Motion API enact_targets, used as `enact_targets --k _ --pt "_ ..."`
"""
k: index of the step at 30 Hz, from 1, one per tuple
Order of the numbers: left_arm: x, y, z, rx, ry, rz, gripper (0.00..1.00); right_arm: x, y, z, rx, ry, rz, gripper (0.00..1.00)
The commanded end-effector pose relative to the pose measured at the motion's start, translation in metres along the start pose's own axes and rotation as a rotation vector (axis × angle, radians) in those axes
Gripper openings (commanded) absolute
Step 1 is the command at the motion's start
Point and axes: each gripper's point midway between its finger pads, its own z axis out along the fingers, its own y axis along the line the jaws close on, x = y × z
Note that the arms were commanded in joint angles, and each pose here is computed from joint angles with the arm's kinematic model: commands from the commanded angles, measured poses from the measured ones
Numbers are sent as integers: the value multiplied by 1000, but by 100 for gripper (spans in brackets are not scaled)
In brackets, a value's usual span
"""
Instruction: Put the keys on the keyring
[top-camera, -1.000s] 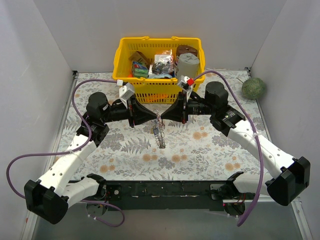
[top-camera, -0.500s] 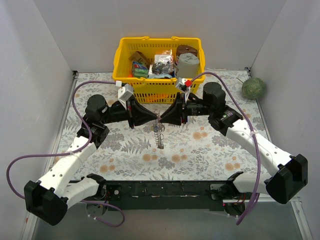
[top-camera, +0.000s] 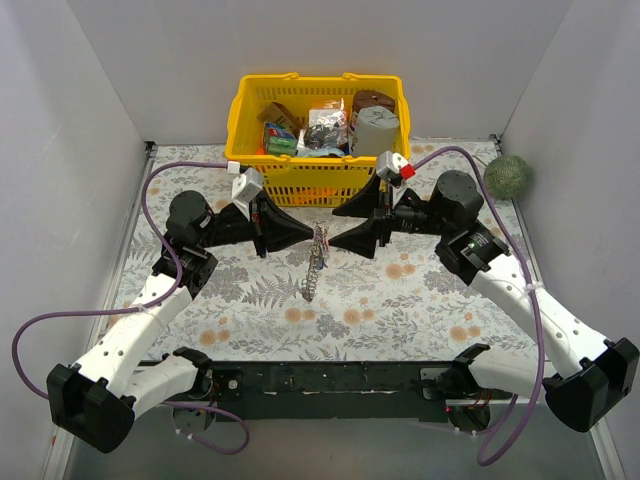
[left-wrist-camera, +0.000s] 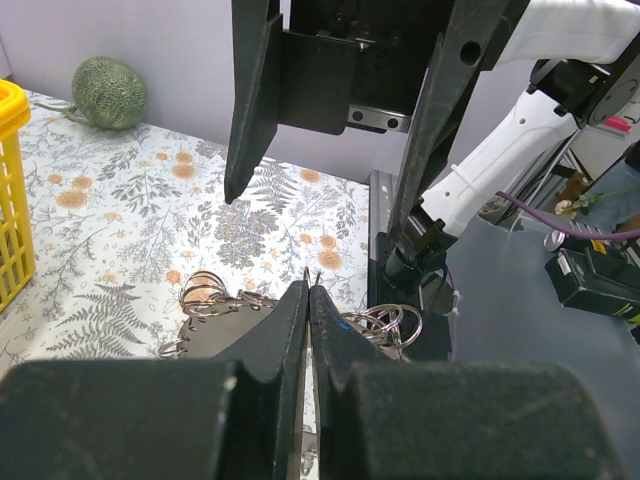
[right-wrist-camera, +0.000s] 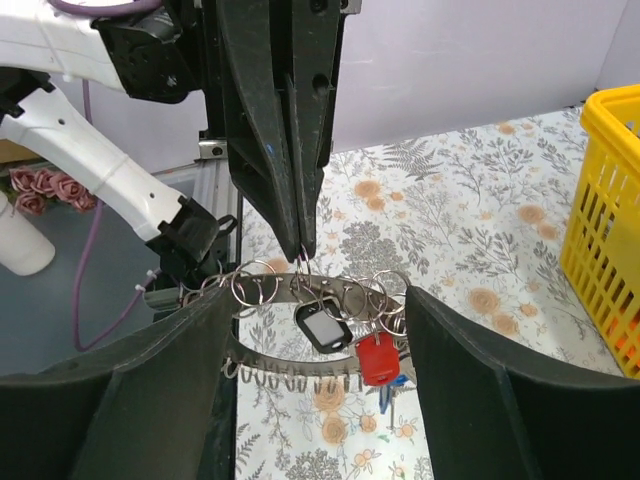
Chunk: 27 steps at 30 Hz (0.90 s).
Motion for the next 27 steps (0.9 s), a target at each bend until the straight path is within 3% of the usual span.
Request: enact_targets --k 1,12,19,27 --pt "-16 -13 -1 36 -38 58 0 -20 7 5 -65 -55 -41 75" --pt "-20 -17 -1 52 -48 63 0 -14 7 16 -140 -53 14 46" --pt "-21 -16 0 51 -51 57 0 -11 11 19 -165 -53 37 36" --pt "-22 -17 0 52 -57 58 0 -4 17 21 -186 -44 57 33"
